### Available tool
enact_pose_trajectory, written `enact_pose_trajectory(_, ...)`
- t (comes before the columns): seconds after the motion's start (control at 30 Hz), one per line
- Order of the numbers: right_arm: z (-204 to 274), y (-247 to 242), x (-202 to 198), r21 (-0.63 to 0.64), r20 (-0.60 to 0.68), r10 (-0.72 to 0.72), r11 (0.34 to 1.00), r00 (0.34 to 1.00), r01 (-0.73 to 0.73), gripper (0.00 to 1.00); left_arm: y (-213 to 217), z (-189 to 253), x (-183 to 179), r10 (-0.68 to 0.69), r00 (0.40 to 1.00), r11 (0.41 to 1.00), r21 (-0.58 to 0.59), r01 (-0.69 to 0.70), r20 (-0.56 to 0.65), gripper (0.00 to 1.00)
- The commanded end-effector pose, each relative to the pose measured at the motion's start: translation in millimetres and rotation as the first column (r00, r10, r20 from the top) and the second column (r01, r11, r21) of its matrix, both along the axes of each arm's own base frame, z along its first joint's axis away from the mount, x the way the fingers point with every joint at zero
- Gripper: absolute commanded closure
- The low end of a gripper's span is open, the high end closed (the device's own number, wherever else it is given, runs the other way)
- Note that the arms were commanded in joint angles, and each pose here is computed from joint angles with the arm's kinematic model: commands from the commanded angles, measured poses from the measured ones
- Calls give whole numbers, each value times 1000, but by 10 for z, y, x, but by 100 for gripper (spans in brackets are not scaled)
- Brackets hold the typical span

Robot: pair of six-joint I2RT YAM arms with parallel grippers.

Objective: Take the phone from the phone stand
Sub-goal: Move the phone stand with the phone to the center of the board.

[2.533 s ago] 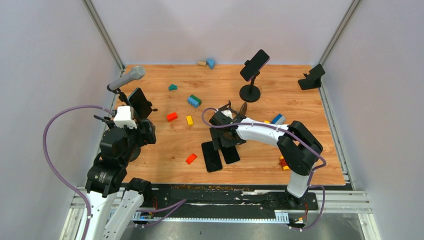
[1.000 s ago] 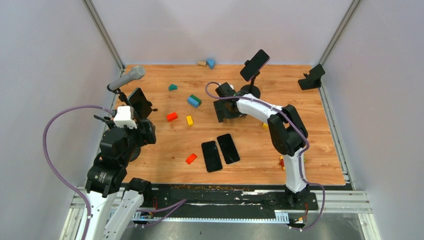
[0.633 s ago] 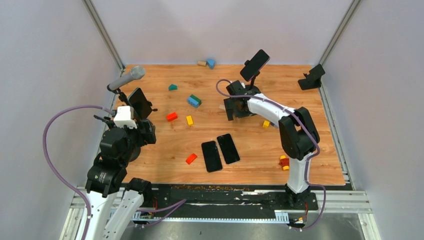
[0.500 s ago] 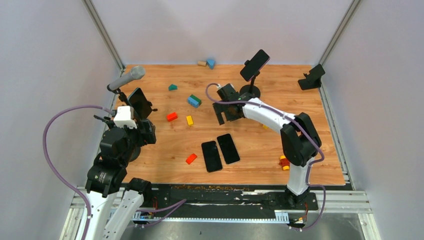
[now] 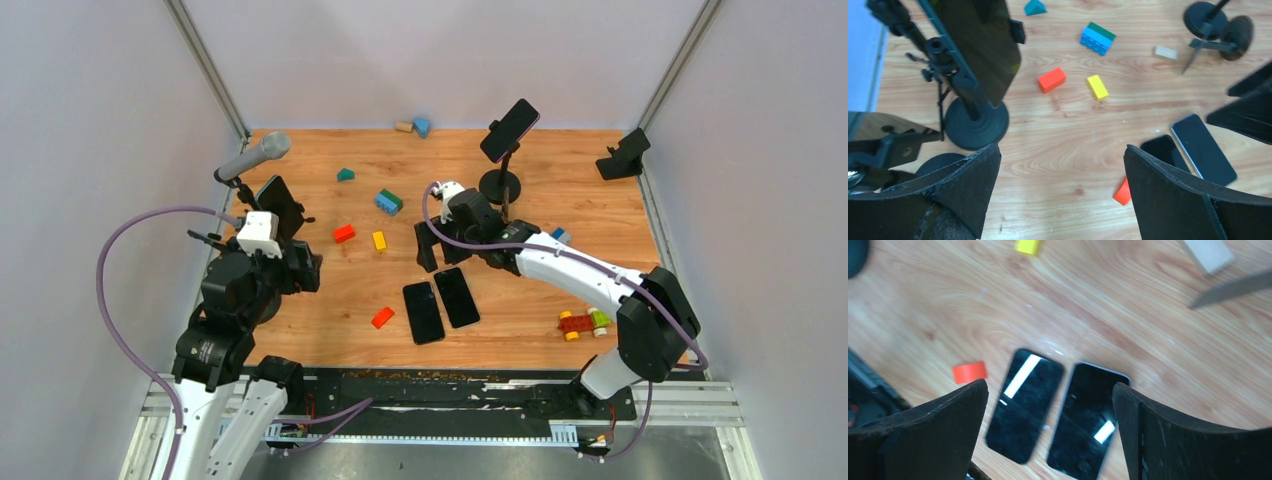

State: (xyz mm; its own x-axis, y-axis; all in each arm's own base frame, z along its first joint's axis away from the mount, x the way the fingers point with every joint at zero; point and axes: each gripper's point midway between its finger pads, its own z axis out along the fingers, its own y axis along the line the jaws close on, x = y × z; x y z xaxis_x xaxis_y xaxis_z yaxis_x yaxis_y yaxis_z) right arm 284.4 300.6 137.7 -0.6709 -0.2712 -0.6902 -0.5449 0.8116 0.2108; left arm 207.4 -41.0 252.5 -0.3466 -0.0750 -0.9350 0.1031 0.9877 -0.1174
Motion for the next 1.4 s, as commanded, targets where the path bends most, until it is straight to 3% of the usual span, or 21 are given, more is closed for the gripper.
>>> enact_pose_trajectory(0.0,525,596,8,311,103,104,941,989,-132,4,-237,221,-12,-141,988,989,-29,143,67,0)
enact_pose_trajectory(0.23,1011,1173,-29,428,367,186,836,911,-343,3,-216,642,-141,-117,987,989,-81,126,107,0)
enact_pose_trajectory(0.43,1420,1701,-70,451,551,213,737,807,-503,2,-137,1259,-303,-28,982,977,-201,66,184,0)
enact_pose_trajectory(0.5,1552,1922,-103,447,599,225,702,768,-554,2,-53,1450,-375,22,976,974,-226,29,218,0)
enact_pose_trajectory(0.73,1826,2565,-167,348,769,238,623,593,-701,0,115,1480,-511,95,970,973,-226,-43,222,0)
enact_pose_trajectory(1.37,1695,3209,136,362,763,203,653,614,-665,0,344,1484,-676,150,959,982,-152,-115,239,0)
